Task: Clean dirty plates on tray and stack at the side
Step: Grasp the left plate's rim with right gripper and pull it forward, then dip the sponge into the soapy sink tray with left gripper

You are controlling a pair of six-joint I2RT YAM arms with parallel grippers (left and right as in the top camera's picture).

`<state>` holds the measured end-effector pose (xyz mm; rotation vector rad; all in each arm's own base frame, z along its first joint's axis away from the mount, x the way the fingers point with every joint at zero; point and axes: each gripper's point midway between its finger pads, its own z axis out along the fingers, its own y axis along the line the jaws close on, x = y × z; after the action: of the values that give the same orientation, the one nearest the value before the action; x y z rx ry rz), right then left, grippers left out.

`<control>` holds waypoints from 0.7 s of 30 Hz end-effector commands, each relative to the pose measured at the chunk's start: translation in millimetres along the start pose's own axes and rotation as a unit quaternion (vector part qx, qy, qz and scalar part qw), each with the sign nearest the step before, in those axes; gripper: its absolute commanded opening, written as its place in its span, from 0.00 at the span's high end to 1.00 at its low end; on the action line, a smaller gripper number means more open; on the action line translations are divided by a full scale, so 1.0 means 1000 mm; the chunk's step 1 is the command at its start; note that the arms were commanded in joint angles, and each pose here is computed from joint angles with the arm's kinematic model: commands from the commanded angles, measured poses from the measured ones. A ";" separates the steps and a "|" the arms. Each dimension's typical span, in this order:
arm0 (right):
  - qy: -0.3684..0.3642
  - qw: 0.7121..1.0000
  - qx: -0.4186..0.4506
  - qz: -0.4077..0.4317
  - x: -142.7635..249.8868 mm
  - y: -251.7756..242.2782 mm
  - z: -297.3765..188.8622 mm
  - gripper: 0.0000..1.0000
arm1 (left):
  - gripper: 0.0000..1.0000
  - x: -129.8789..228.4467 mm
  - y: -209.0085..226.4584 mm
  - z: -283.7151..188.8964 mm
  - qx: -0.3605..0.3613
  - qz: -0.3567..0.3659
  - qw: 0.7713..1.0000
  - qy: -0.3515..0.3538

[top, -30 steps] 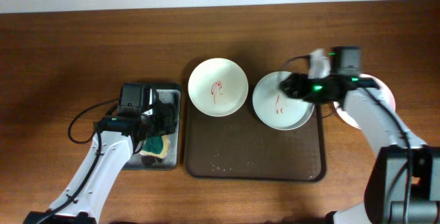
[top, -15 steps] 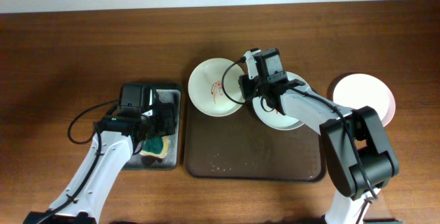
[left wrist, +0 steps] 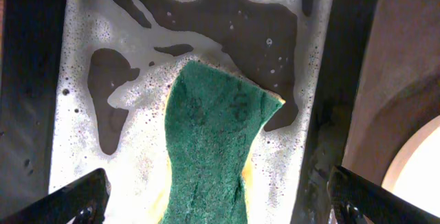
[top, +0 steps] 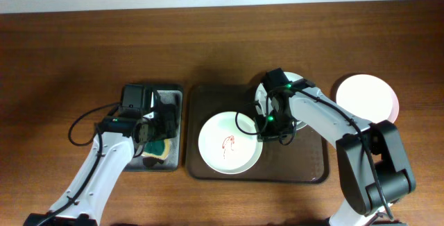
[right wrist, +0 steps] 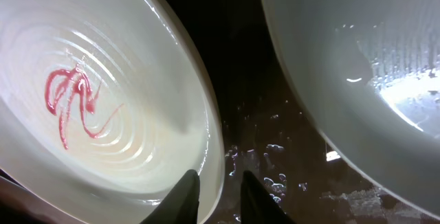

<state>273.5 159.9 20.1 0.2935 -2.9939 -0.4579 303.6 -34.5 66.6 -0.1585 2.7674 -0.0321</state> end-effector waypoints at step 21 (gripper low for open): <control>-0.004 1.000 -0.007 0.002 0.007 0.000 0.011 0.96 | 0.34 0.034 0.002 0.034 -0.021 0.011 0.993 0.114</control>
<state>267.7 160.3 8.9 0.2690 -2.9942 -0.4812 286.1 -33.0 12.8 -0.1537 2.9969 0.0341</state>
